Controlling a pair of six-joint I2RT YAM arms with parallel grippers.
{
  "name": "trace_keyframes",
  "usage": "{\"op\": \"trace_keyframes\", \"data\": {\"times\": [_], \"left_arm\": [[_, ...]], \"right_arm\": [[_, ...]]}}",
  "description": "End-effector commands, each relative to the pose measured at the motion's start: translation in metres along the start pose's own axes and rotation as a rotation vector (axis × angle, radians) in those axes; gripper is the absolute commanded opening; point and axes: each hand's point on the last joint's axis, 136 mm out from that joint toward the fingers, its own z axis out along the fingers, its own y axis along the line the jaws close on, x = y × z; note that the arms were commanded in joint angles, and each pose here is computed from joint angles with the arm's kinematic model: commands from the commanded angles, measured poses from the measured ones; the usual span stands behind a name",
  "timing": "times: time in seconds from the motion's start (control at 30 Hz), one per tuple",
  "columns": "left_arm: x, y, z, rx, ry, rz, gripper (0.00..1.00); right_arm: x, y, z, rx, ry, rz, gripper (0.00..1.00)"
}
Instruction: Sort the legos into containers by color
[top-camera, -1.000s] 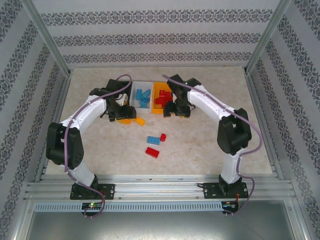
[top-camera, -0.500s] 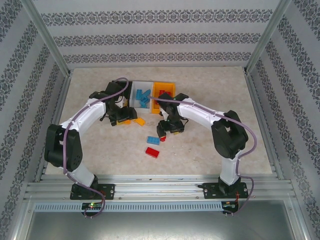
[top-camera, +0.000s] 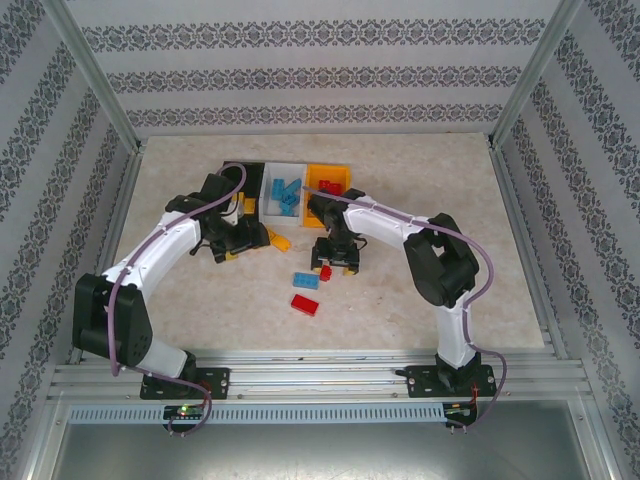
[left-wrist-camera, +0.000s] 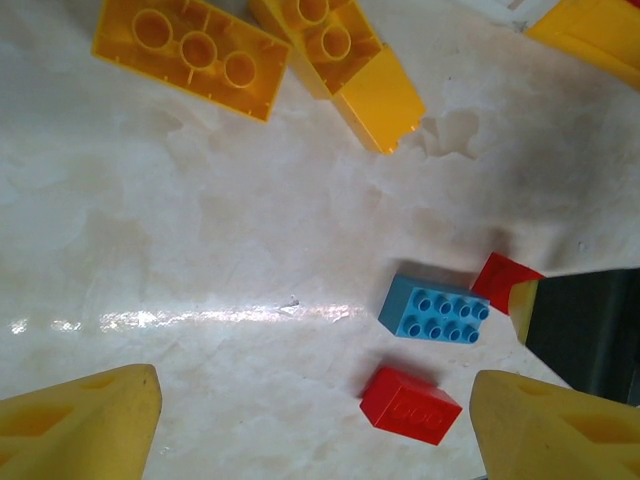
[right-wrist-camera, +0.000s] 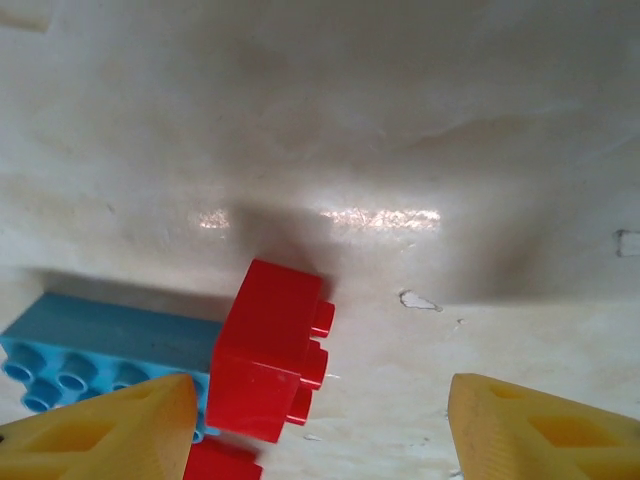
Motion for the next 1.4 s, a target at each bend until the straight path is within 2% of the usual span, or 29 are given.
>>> {"op": "trace_keyframes", "data": {"times": [0.0,0.13,0.33,0.4,0.63,0.9,1.13,1.37], "left_arm": [[0.017,0.003,0.001,0.016,0.025,0.064,0.82],[0.025,0.006,0.004,0.02,0.049,0.097,0.82],[0.028,0.007,-0.005,0.006,0.046,0.068,0.82],[0.027,0.003,-0.008,0.022,0.039,0.045,0.82],[0.016,-0.011,-0.014,0.064,0.017,-0.029,0.83],[-0.001,-0.027,-0.011,0.143,-0.03,-0.183,0.83],[0.013,-0.011,-0.004,0.118,-0.034,-0.247,0.84],[0.005,-0.013,0.003,0.111,-0.02,-0.199,0.85]], "right_arm": [[0.001,0.002,0.011,0.039,-0.014,0.123,0.67],[0.0,0.002,0.018,0.063,-0.025,0.136,0.61],[-0.002,-0.004,0.012,0.077,-0.031,0.121,0.34],[-0.003,-0.009,0.004,0.069,-0.044,0.114,0.3],[-0.019,-0.03,-0.035,-0.027,-0.108,0.128,0.29],[-0.063,-0.048,-0.087,-0.226,-0.23,0.146,0.3],[-0.116,-0.031,-0.122,-0.328,-0.302,0.125,0.3],[-0.16,0.001,-0.13,-0.406,-0.303,0.146,0.3]]}}
